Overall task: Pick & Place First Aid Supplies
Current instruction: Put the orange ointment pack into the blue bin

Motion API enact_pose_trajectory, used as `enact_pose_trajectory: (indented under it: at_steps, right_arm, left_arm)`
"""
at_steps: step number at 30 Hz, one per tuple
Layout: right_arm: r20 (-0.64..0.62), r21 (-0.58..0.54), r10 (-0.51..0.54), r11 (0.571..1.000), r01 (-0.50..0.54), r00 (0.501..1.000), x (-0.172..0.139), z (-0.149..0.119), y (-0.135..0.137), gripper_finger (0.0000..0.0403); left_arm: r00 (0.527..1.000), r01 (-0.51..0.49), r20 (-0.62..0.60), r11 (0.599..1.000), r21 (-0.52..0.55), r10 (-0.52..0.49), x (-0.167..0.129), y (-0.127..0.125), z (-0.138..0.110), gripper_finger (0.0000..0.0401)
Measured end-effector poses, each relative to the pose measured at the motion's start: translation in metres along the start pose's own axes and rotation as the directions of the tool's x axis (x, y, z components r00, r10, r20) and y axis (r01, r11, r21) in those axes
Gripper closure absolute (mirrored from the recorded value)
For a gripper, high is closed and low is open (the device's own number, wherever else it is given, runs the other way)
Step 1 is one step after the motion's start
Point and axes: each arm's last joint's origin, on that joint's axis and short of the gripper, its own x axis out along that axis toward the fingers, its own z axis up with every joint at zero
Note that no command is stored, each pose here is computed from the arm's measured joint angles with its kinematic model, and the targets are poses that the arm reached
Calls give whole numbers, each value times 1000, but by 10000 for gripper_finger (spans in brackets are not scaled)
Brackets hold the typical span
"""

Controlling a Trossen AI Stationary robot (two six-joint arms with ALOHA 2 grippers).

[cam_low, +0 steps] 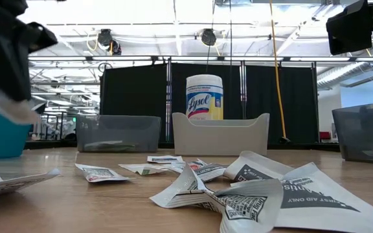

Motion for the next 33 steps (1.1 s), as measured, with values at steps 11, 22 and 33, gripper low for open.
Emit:
enact_pose_trajectory:
  at_steps: [11, 22, 33]
  right_arm:
    - [-1, -1, 0, 1000, 0, 1000, 0, 0, 0, 190]
    - [0, 0, 0, 1000, 0, 1000, 0, 0, 0, 190]
    - [0, 8, 0, 1000, 0, 1000, 0, 0, 0, 190]
  left_arm:
    - [983, -164, -92, 985, -45, 159, -39, 33, -18, 398]
    - [943, -307, -181, 942, -137, 281, -74, 49, -49, 399]
    - [916, -362, -255, 910, -199, 309, -73, 53, -83, 399]
